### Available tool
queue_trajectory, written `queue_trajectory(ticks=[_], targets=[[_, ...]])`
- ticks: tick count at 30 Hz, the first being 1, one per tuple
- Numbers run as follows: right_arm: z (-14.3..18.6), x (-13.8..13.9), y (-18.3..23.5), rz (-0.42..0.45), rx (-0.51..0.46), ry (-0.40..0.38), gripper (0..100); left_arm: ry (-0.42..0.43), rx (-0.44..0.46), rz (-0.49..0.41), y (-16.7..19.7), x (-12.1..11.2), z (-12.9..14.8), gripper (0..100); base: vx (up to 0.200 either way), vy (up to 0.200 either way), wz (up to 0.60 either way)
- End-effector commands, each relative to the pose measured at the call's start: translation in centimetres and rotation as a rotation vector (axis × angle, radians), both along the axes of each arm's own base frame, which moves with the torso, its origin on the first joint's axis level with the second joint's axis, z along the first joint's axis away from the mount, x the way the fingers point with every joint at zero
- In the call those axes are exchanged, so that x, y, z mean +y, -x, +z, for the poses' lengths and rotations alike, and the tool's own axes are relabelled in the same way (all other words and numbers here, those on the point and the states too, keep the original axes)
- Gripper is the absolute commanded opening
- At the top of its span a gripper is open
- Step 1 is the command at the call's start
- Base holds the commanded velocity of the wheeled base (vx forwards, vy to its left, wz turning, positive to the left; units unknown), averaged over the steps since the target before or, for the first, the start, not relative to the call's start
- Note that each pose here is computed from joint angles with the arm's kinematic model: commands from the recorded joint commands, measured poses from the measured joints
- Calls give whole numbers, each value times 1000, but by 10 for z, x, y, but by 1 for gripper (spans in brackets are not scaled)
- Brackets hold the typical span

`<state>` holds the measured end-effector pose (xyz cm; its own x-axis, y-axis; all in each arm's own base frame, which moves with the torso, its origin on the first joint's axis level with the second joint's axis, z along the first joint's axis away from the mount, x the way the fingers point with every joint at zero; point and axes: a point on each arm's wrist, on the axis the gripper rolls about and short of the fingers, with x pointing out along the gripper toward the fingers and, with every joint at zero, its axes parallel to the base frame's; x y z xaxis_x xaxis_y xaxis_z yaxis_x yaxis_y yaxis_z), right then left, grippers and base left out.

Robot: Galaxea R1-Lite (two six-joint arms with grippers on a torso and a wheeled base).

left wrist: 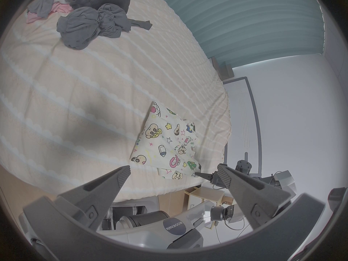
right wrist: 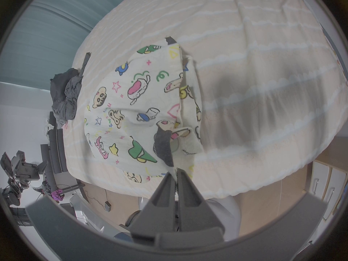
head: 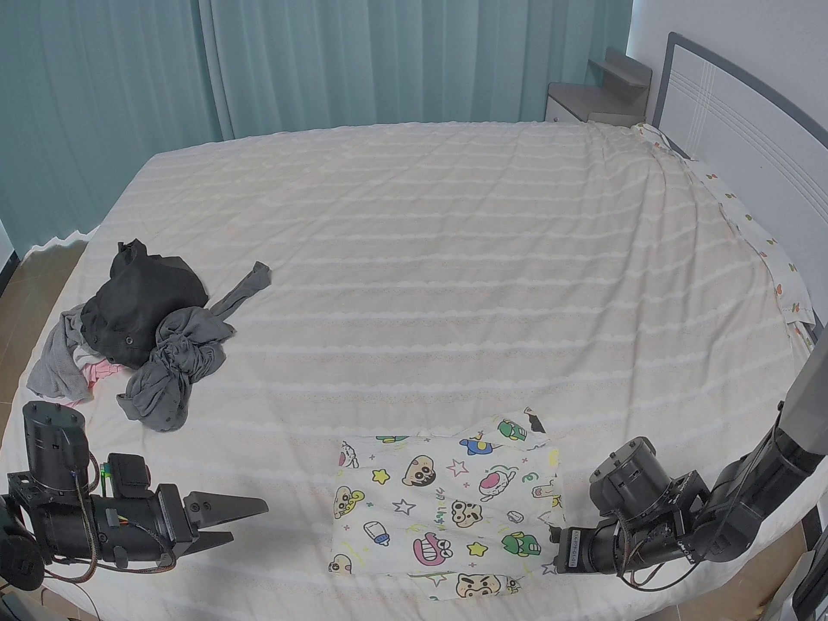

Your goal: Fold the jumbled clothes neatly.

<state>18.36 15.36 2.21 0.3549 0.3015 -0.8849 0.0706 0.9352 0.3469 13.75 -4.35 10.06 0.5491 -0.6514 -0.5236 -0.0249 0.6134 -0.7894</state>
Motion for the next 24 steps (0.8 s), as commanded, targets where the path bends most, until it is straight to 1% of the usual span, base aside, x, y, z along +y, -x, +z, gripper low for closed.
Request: queue_trajectory(ticks=[1, 5, 8, 18, 21, 22, 24], targets=[[-10, -1, 3, 5, 40, 30, 0, 0, 2, 0, 0, 0, 0, 100, 0, 0, 0], [-15, -2, 6, 14, 61, 49, 0, 1, -1, 1, 0, 0, 0, 100, 0, 0, 0], [-15, -1, 6, 21, 58, 52, 0, 1, 0, 1, 0, 0, 0, 100, 0, 0, 0], [-25, 8, 12, 68, 82, 90, 0, 0, 3, 0, 0, 0, 0, 100, 0, 0, 0], [-26, 8, 12, 67, 82, 97, 0, -1, 5, 0, 0, 0, -1, 100, 0, 0, 0], [-28, 8, 12, 62, 74, 120, 0, -3, 14, 0, -1, 0, -2, 100, 0, 0, 0], [-28, 8, 12, 62, 74, 120, 0, -3, 14, 0, -1, 0, -2, 100, 0, 0, 0]])
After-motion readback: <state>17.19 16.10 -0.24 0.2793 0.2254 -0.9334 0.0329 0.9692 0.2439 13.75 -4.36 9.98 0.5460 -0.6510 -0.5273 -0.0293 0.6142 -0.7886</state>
